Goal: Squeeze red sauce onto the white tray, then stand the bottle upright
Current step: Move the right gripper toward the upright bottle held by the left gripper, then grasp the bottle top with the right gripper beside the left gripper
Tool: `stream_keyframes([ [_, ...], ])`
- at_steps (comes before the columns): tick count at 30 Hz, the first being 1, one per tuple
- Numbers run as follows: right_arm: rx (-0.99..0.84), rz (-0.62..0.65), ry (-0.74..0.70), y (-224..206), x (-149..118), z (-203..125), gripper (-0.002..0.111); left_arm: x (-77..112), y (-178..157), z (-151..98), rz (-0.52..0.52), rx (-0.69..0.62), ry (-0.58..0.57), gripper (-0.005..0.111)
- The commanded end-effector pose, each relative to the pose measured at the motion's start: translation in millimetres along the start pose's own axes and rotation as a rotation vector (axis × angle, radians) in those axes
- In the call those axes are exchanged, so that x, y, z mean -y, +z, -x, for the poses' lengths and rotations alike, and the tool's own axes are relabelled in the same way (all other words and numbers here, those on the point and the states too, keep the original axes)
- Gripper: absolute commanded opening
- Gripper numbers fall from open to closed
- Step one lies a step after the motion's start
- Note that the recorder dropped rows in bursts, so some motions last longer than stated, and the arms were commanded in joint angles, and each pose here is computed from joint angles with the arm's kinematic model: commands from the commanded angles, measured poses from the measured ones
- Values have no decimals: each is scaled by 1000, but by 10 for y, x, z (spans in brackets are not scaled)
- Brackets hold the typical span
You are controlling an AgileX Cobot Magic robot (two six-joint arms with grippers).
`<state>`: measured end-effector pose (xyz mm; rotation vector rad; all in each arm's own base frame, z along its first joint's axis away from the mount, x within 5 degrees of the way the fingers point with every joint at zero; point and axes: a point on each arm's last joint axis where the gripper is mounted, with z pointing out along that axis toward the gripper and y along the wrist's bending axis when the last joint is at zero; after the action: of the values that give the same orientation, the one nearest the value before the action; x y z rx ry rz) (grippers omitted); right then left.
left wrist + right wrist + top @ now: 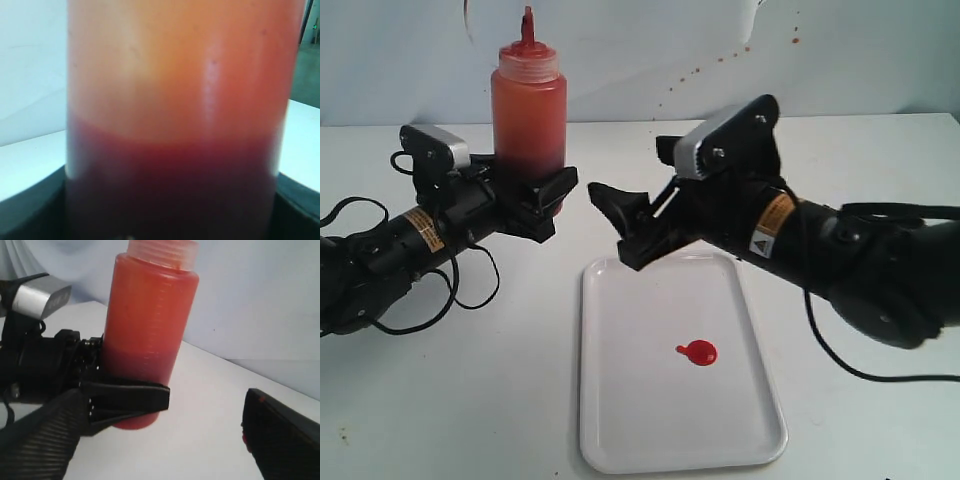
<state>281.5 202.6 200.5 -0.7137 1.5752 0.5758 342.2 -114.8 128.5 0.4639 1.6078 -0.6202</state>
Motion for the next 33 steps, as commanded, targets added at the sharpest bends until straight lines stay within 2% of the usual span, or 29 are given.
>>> stream_keyframes([
  [1,56,54,40,295,21,-10,79,3,16,127,-7,84,40,0],
  [8,82,99,19,579,53,0,79,6,16,126,-10,83,44,0],
  [13,112,109,39,711,82,54,79,50,16,110,-58,68,65,0],
  [19,94,198,35,887,53,81,79,66,15,104,-75,62,75,0],
  [26,100,210,46,1074,89,53,79,64,15,105,-72,64,96,0],
  [29,81,234,-1,1122,78,37,74,57,16,108,-64,67,126,0],
  [33,33,276,-86,1147,50,-1,59,60,16,102,-67,62,141,0],
])
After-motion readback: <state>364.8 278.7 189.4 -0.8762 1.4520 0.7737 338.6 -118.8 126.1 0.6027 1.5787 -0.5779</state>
